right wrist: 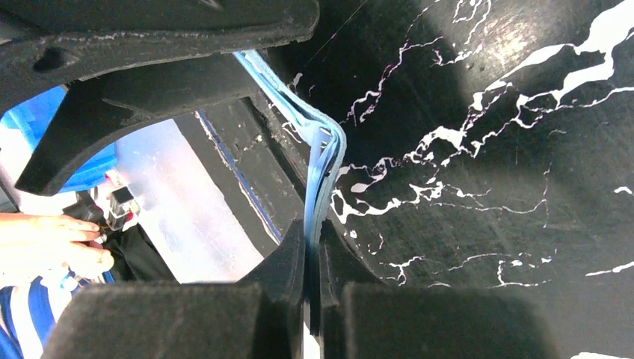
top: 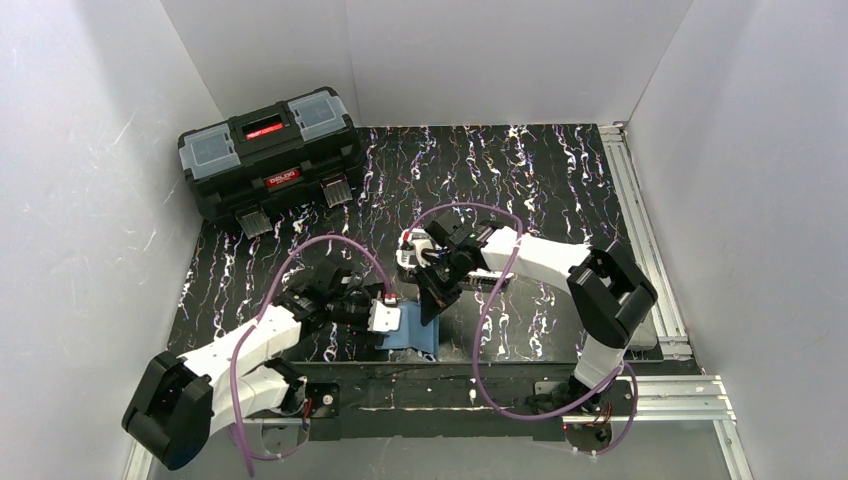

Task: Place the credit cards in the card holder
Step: Place the card holder at the corner of the board.

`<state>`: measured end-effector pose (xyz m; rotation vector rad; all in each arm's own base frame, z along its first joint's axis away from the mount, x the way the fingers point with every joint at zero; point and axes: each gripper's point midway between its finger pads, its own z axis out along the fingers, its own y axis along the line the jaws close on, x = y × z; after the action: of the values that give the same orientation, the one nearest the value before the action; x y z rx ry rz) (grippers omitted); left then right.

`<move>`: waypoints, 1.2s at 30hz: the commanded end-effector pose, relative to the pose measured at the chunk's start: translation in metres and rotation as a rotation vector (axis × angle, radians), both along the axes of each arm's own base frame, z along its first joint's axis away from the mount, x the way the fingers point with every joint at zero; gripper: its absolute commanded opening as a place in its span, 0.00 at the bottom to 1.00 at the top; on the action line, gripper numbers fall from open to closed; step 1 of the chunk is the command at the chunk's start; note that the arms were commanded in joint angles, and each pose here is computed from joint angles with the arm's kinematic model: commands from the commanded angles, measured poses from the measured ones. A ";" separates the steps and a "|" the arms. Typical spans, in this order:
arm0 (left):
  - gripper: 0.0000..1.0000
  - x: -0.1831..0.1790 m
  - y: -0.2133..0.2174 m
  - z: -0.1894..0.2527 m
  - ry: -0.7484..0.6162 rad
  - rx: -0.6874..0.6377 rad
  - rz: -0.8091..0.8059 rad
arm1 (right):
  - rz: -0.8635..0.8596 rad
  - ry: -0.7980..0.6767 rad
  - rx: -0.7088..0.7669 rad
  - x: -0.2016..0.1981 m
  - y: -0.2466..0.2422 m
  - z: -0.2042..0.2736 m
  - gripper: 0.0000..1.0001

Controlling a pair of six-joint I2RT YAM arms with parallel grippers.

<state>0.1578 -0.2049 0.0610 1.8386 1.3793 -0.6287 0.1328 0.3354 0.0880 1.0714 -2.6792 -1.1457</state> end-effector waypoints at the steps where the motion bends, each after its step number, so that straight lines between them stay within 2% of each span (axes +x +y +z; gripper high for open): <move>1: 0.70 0.022 -0.002 -0.005 -0.128 -0.005 0.008 | 0.017 -0.002 0.039 0.005 0.010 -0.004 0.01; 6: 0.69 0.047 -0.008 -0.006 -0.279 0.005 0.039 | 0.023 0.007 0.022 0.005 0.010 -0.011 0.01; 9: 0.70 0.048 -0.012 -0.004 -0.301 0.006 0.034 | 0.016 0.009 -0.004 0.005 0.006 -0.019 0.04; 12: 0.70 0.045 -0.011 -0.005 -0.291 0.014 0.030 | 0.000 -0.018 -0.048 0.008 0.000 -0.028 0.20; 16: 0.70 0.038 -0.012 -0.004 -0.268 0.014 0.019 | -0.023 -0.067 -0.094 0.017 -0.007 -0.036 0.50; 20: 0.70 0.028 -0.015 0.000 -0.245 0.009 -0.007 | -0.046 -0.104 -0.133 0.024 -0.011 -0.042 0.63; 30: 0.67 0.015 -0.015 0.000 -0.211 0.002 -0.018 | -0.147 -0.251 -0.191 0.037 -0.035 -0.040 0.66; 36: 0.66 0.008 -0.015 -0.006 -0.184 0.025 -0.035 | -0.193 -0.323 -0.224 0.045 -0.042 -0.037 0.63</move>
<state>0.1764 -0.2193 0.0568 1.8708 1.2288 -0.3991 0.1651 0.2909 0.0413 1.0405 -3.0259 -0.7403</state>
